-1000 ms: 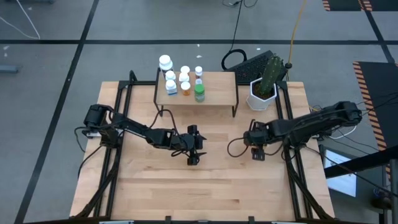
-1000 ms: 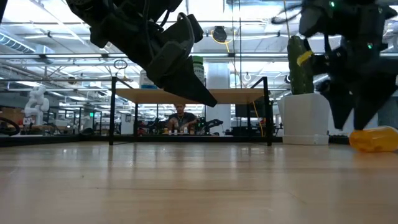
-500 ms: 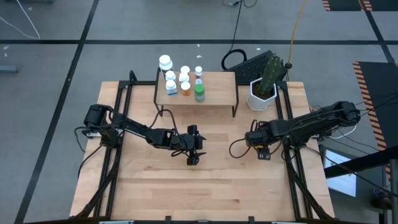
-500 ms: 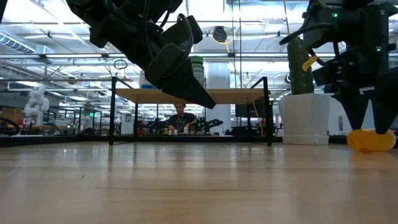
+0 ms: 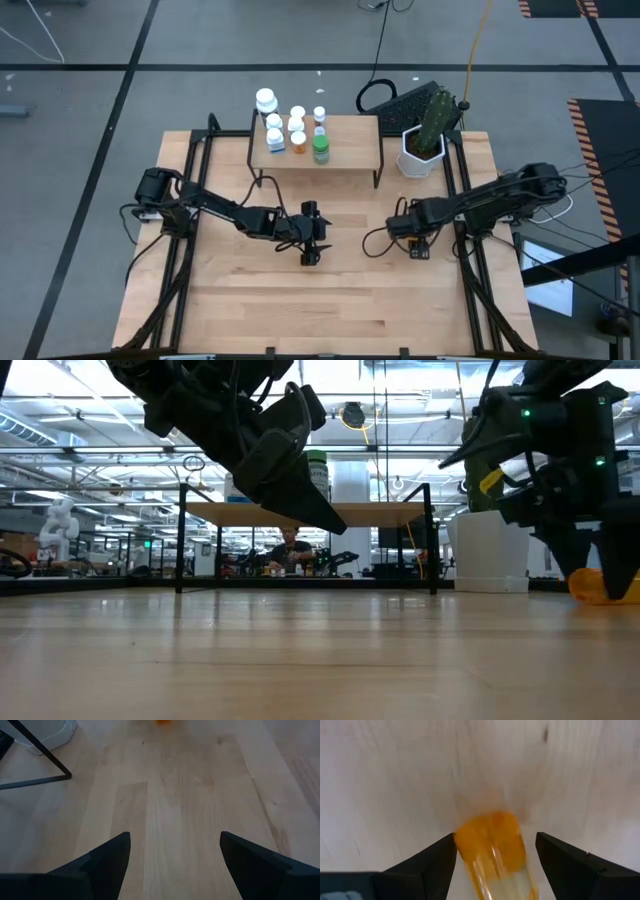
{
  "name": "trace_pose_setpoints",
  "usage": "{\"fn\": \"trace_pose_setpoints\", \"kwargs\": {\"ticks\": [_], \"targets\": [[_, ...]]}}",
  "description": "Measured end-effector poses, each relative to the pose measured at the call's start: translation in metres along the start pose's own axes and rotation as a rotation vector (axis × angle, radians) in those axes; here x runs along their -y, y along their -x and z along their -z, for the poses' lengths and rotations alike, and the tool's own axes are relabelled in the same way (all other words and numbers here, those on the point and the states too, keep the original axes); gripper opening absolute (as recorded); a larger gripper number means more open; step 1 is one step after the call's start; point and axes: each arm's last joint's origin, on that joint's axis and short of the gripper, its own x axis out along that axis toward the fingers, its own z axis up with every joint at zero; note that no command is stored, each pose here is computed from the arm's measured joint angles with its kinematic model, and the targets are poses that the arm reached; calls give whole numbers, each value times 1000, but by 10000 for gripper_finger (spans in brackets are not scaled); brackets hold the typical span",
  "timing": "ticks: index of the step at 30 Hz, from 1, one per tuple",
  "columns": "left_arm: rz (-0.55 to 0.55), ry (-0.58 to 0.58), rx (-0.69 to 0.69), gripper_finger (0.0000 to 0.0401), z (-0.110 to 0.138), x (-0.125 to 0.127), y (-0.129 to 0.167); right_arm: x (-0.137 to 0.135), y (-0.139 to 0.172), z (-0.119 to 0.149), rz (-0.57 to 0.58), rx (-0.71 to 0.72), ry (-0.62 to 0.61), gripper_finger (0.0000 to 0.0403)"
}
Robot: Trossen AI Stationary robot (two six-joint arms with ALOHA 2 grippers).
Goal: Pick and place medicine bottles onto shelf by color
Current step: Put the orange pill bottle on the shelf
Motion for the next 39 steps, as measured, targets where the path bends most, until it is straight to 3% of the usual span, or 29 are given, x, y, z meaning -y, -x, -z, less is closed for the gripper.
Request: {"fn": "trace_pose_setpoints", "kwargs": {"ticks": [8, 15, 22, 32, 39], "targets": [[1, -2, -9, 308, 1, 0, 0, 0, -2, -12, -27, 93, -152, 263], [1, -6, -25, 308, 3, 0, 0, 3, -1, -2, -1, 1, -133, 263], [1, -4, -26, 308, 3, 0, 0, 4, -1, -4, 19, 25, -122, 261], [1, -2, -27, 308, 3, 0, 0, 4, -1, -1, 27, -3, -161, 199], [2, -3, -30, 308, 3, 0, 0, 2, 0, -14, -101, 97, -300, 195]]}}
